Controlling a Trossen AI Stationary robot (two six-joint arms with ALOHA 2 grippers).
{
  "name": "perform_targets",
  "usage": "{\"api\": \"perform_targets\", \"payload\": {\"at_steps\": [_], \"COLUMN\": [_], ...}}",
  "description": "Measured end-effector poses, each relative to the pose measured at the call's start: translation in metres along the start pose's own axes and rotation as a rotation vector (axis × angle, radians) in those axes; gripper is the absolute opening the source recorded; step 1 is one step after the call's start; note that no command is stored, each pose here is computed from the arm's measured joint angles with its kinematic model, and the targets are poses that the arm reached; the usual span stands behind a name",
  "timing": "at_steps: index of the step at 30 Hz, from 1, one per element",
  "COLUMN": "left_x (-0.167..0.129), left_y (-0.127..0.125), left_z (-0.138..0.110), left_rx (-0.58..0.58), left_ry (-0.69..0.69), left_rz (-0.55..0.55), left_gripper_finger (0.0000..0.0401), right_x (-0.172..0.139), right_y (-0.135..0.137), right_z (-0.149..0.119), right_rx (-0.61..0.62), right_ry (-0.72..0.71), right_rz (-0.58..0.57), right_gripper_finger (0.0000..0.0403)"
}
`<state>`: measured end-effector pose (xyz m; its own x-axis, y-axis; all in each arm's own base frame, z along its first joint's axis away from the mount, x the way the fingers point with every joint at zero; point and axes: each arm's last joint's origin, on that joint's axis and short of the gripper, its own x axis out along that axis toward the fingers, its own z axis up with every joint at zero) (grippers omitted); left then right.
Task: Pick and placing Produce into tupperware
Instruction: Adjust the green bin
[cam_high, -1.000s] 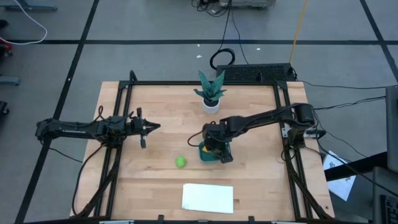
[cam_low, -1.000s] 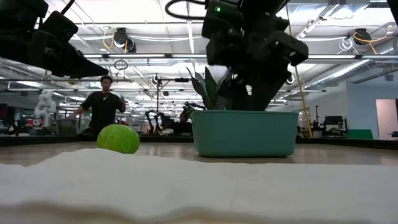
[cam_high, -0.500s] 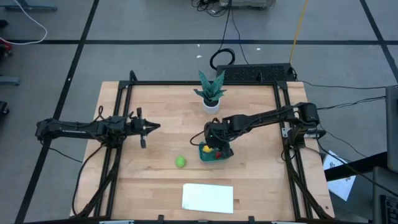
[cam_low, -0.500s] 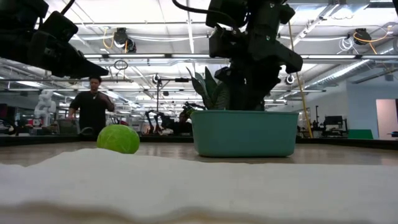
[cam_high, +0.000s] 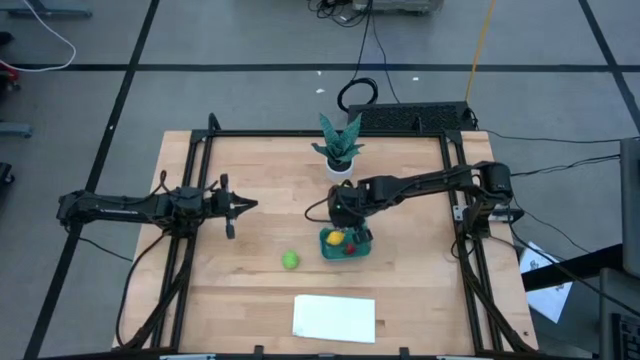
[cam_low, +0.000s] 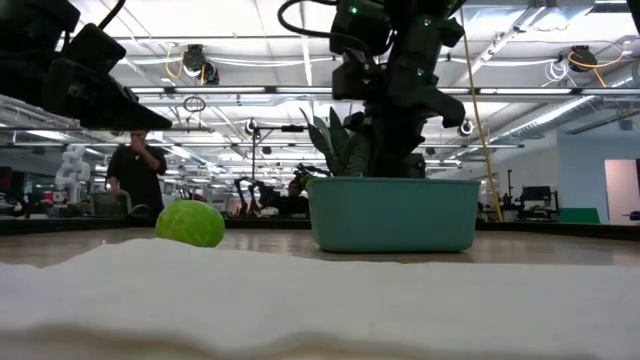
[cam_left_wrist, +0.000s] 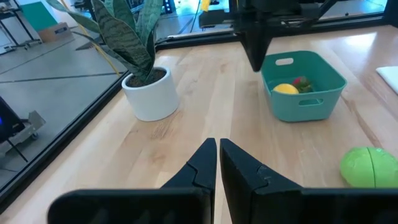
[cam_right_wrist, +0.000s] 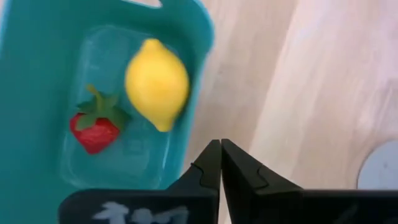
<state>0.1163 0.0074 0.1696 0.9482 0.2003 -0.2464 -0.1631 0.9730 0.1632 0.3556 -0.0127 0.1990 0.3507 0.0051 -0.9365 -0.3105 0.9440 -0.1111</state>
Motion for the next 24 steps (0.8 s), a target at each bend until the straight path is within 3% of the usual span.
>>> {"api": "perform_targets", "payload": {"at_steps": [8,24], "left_x": [0.000,0.000], "left_y": [0.000,0.000], "left_z": [-0.001,0.000], "left_rx": [0.000,0.001], "left_ry": [0.006,0.004], "left_rz": [0.000,0.001], "left_gripper_finger": [0.0026,0.0026], "right_x": [0.000,0.010], "right_y": [-0.013,-0.001], "right_z": [-0.018,-0.034], "right_rx": [0.099,0.140], "right_ry": [0.106,0.179], "right_rz": [0.022,0.090], "right_gripper_finger": [0.0000,0.0000]}}
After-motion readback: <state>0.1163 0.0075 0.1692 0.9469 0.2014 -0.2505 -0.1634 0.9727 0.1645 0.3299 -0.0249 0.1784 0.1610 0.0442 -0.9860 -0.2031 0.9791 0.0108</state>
